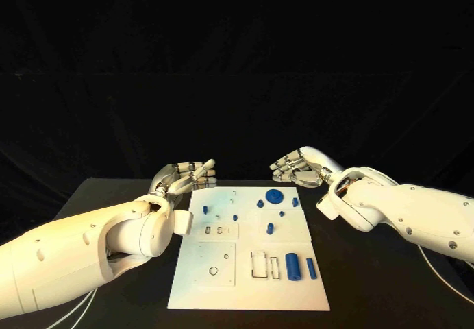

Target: Assemble the parts on the task board

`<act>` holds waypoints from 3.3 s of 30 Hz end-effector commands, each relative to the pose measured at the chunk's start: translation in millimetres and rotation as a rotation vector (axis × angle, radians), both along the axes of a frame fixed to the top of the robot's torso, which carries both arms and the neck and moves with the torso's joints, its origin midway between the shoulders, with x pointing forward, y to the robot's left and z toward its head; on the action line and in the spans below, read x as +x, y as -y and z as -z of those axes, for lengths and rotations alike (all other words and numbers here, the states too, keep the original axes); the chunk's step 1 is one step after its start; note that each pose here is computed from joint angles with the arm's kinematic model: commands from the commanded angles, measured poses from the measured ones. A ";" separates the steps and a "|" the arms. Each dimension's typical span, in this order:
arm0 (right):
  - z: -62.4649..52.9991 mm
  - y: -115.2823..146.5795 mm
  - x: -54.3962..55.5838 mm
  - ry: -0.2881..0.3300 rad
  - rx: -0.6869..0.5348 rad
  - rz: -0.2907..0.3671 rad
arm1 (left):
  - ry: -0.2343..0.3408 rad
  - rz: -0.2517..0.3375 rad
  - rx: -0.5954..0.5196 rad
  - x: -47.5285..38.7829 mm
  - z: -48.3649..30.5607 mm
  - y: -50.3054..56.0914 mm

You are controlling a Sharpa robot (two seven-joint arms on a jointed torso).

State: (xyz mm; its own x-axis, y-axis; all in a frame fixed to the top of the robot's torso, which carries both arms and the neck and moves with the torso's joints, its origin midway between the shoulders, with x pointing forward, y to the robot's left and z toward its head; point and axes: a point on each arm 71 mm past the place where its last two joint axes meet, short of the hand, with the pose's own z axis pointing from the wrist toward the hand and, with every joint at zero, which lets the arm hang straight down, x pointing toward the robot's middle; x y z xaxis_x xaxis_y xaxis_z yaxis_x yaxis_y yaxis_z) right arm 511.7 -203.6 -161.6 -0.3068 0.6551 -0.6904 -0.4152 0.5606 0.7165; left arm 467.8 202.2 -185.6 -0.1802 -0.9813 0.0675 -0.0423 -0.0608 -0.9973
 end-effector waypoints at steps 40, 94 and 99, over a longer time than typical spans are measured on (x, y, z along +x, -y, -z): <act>-6.0 -49.3 23.8 0.269 -0.759 -0.023 | 0.091 0.163 -0.067 -27.3 -51.7 12.1; 6.1 -57.7 28.5 0.208 -0.770 -0.055 | 0.095 0.158 -0.068 -24.6 -60.5 8.3; 1.0 -57.6 25.5 0.242 -0.699 -0.036 | 0.092 0.156 -0.069 -24.1 -60.3 7.5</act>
State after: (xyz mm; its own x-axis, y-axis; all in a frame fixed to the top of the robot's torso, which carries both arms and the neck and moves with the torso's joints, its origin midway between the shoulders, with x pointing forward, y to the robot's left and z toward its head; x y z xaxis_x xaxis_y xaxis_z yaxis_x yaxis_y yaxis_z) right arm 539.3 -147.1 -163.0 -0.1202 -0.0135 -0.9927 -0.5362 0.8424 0.0535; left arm 443.8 195.8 -126.5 -0.3279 -0.9395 0.0996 0.0364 -0.1179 -0.9924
